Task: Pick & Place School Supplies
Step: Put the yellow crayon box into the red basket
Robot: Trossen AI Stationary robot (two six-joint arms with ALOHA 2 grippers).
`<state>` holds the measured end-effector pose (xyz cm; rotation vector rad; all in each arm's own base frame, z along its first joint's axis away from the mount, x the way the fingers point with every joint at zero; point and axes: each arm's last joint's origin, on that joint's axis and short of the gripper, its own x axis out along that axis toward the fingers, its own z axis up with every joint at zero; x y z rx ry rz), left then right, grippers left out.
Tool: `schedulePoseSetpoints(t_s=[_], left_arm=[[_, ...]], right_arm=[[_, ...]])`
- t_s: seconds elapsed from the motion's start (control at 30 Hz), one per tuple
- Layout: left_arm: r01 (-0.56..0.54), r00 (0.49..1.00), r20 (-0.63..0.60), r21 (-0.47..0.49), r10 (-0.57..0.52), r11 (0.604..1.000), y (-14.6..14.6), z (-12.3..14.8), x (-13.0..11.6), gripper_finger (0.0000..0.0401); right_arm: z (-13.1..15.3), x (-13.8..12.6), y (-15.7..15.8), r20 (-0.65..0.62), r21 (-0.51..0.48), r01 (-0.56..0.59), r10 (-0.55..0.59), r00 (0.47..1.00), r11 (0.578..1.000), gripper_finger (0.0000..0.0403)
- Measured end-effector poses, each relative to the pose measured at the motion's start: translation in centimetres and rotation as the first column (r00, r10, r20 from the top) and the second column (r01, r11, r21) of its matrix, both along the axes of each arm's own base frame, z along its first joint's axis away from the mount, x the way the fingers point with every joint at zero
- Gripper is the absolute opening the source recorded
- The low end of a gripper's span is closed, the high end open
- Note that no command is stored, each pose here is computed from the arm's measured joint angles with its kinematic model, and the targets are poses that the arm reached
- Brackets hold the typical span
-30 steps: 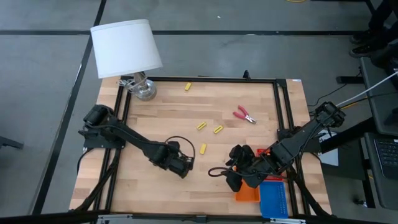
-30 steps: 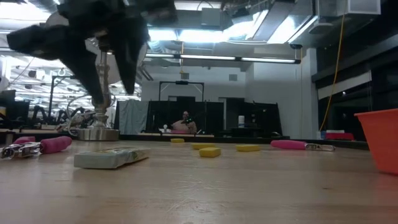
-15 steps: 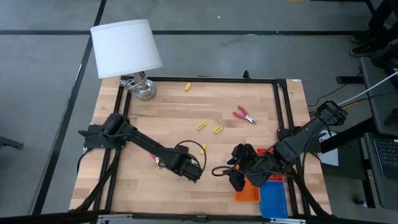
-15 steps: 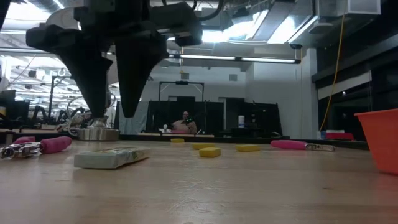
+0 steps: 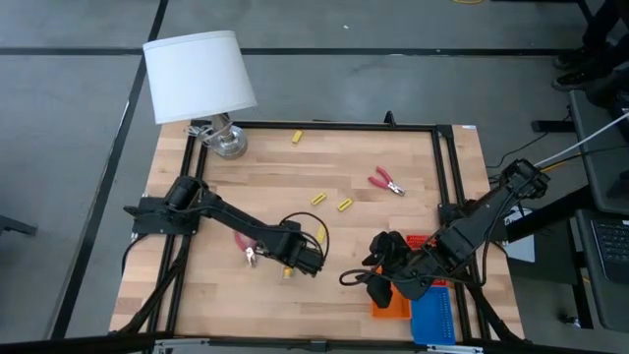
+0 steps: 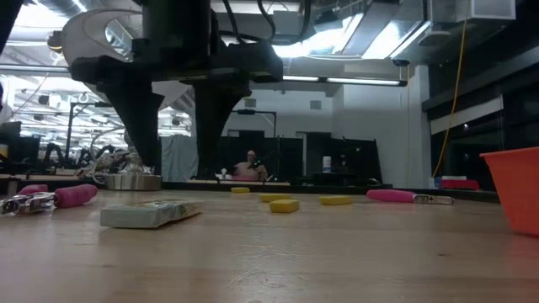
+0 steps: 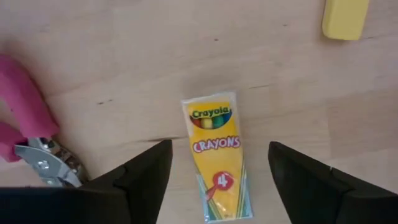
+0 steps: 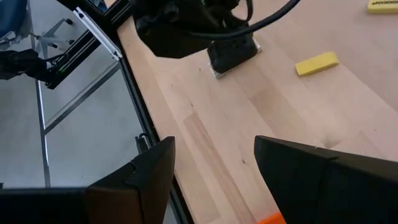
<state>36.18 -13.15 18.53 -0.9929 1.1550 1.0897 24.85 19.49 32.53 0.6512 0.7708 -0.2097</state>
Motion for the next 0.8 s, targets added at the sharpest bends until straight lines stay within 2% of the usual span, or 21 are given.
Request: schedulePoseSetpoints(t_s=[0.27,0.8], left_arm=[[-0.064,0.996,-0.059,-0.051,0.061,0.997,-0.3,-1.9,0.4,0.0278],[-0.104,0.994,-0.016,-0.035,0.104,0.994,-0.3,-1.8,0.6,0.0278]], right_arm=[[0.0,0.0,0.0,-0.007,0.009,-0.001,0.001,1.0,1.0,0.0224],[0.0,0.0,0.0,-0.008,0.009,-0.002,0.002,1.0,1.0,0.0224]])
